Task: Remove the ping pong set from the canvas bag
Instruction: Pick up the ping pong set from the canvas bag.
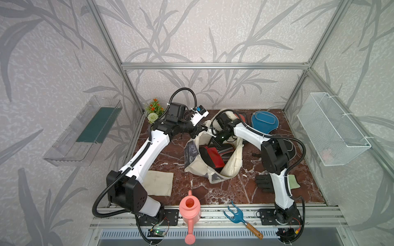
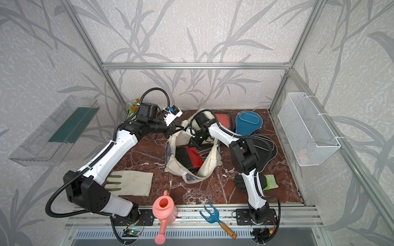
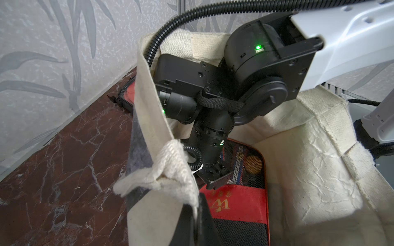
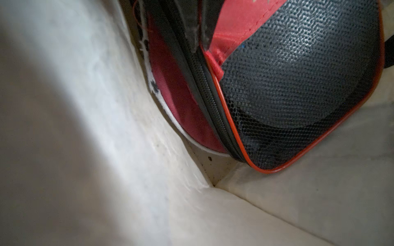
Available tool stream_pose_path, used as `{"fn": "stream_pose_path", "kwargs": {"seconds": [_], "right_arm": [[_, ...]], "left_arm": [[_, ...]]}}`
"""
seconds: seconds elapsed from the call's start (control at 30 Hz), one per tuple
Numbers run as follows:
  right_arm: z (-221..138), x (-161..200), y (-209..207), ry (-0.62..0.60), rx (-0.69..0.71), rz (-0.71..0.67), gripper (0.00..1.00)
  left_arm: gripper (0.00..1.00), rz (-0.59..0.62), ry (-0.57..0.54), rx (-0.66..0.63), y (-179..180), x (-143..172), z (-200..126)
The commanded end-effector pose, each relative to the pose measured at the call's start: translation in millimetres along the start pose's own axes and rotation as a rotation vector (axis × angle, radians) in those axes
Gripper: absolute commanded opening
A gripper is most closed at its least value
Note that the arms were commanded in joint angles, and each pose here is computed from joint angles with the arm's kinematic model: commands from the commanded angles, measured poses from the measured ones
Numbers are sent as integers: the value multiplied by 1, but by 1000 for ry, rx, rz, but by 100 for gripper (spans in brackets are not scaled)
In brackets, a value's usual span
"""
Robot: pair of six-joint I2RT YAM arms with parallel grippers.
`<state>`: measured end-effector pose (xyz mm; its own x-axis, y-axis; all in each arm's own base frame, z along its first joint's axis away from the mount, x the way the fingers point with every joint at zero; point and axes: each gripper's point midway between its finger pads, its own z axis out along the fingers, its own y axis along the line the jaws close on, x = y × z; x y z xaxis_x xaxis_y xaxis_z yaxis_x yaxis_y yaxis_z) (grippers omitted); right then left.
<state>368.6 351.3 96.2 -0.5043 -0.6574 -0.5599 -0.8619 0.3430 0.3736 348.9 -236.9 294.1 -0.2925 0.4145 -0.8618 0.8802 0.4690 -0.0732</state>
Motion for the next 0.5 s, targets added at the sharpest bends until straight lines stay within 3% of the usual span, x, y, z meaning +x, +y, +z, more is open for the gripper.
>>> {"fn": "stream_pose_path", "kwargs": {"seconds": [0.0, 0.23, 0.47], "right_arm": [[-26, 9, -18, -43, 63, 138, 0], [-56, -17, 2, -220, 102, 70, 0], [-85, -27, 24, -280, 111, 21, 0]], "left_arm": [[0, 77, -78, 104, -41, -23, -24], [0, 58, -75, 60, -37, -16, -24], [0, 68, -70, 5, -32, -16, -29]]}}
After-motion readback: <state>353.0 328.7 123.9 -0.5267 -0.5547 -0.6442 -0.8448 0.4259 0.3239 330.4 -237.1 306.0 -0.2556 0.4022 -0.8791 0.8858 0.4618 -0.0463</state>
